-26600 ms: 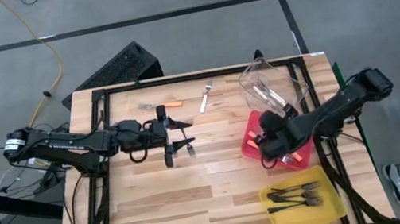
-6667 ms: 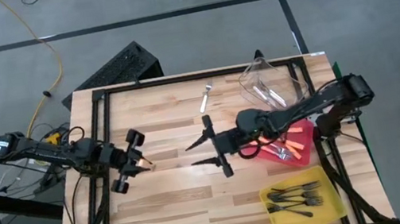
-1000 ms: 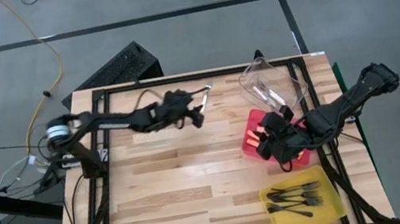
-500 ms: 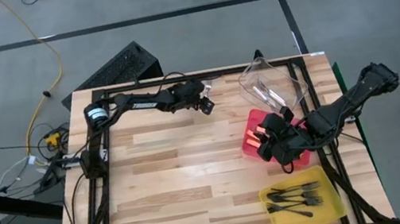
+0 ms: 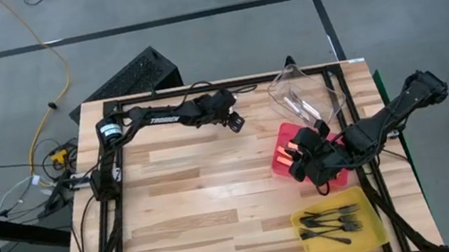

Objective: Sort silverware by color (type)
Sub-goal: Put the white fork into the transparent bin

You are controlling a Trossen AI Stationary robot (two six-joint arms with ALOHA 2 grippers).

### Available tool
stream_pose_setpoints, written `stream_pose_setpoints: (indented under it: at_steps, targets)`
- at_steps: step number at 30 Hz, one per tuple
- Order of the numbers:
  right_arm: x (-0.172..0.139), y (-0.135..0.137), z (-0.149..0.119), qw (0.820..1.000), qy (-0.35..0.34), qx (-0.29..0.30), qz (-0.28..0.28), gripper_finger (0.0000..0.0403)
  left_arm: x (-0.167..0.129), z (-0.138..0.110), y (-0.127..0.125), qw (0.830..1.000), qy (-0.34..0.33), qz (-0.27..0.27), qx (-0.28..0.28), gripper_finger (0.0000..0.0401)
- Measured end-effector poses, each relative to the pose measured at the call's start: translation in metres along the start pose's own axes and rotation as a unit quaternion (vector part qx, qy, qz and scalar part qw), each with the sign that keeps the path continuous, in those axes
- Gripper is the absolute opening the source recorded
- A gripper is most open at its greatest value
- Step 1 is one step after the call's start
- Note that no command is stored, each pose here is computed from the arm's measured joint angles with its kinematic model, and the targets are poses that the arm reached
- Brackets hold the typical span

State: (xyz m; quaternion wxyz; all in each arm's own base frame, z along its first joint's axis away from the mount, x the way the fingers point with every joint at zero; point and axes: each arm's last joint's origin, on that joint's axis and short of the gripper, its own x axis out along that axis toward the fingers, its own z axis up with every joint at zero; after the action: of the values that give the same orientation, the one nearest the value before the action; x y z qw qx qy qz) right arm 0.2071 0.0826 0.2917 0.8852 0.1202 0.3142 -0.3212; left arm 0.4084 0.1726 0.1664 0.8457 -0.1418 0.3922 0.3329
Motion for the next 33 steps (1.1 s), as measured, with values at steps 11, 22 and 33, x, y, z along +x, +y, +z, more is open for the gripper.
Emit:
stream_pose_setpoints:
  at_steps: [11, 22, 33]
  targets:
    - [0.000, 0.000, 0.000, 1.000, 0.001, 0.000, 0.001, 0.0192, -0.017, 0.046, 0.027, 0.999, 0.006, -0.046, 0.018, 0.0197]
    - [0.000, 0.000, 0.000, 1.000, 0.000, 0.002, 0.002, 0.0192, -0.012, 0.049, 0.063, 0.995, 0.032, -0.092, 0.008, 0.0197]
    - [0.000, 0.000, 0.000, 1.000, 0.000, 0.001, 0.002, 0.0192, -0.011, 0.051, 0.069, 0.996, 0.023, -0.081, -0.010, 0.0197]
